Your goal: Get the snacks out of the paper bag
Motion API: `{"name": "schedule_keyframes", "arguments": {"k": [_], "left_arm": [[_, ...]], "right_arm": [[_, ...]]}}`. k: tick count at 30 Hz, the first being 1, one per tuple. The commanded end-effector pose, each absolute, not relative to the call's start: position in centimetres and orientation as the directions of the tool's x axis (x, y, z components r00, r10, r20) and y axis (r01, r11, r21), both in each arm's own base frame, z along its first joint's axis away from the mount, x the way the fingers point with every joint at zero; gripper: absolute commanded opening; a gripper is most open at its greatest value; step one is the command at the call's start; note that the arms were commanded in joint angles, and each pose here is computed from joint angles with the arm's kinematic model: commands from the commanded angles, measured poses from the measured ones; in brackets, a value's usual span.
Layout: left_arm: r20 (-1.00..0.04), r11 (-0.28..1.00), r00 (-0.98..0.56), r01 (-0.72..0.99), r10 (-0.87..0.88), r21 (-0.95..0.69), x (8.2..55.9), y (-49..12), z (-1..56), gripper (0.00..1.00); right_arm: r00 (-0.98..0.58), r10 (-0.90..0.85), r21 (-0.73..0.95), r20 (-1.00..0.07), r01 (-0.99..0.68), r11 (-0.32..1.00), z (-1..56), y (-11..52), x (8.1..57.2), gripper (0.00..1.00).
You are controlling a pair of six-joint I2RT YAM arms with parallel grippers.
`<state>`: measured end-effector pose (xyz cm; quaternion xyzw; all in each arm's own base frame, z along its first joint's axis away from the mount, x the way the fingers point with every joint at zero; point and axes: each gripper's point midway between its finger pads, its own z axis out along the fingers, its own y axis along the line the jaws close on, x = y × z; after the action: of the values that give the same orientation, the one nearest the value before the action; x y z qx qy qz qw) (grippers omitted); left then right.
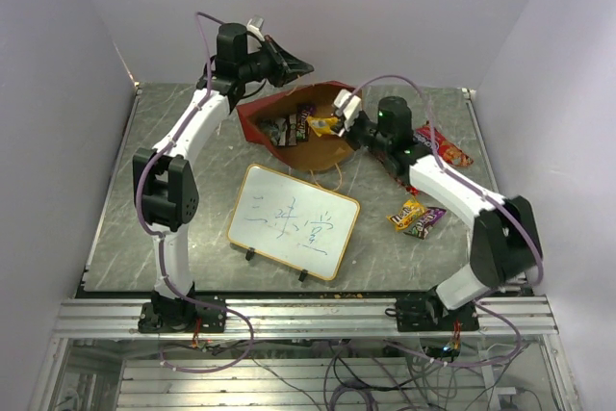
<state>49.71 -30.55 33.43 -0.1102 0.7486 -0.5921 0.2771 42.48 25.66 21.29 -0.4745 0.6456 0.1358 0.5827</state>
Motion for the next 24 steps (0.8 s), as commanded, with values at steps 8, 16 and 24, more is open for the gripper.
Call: {"name": "schedule_keyframes", "arguments": {"k": [8,16,24], "left_arm": [[-0.324,0.247,-0.804,0.226,-0.499,-0.942,48.5,-30.0,35.5,0.07],[-0.336,0.264,-0.793,0.228,-0.509,-0.937,49.0,-30.0,35.3,0.07],[-0.338,0.277,-0.796,0.222,-0.503,-0.935,48.9,-30.0,34.7,0.07]], "right_arm": [[0.023,-0.187,-0.163,-0.982,-0.608,0.777,27.4,19.8,35.2,0.0],[-0.185,-0.117,-0.054,-0.976,-0.316,0.947,25.2,12.3,31.6,0.0],[-0.419,-0.497,-0.381,-0.76,-0.331,0.863,18.0,6.7,28.5,0.0]]}}
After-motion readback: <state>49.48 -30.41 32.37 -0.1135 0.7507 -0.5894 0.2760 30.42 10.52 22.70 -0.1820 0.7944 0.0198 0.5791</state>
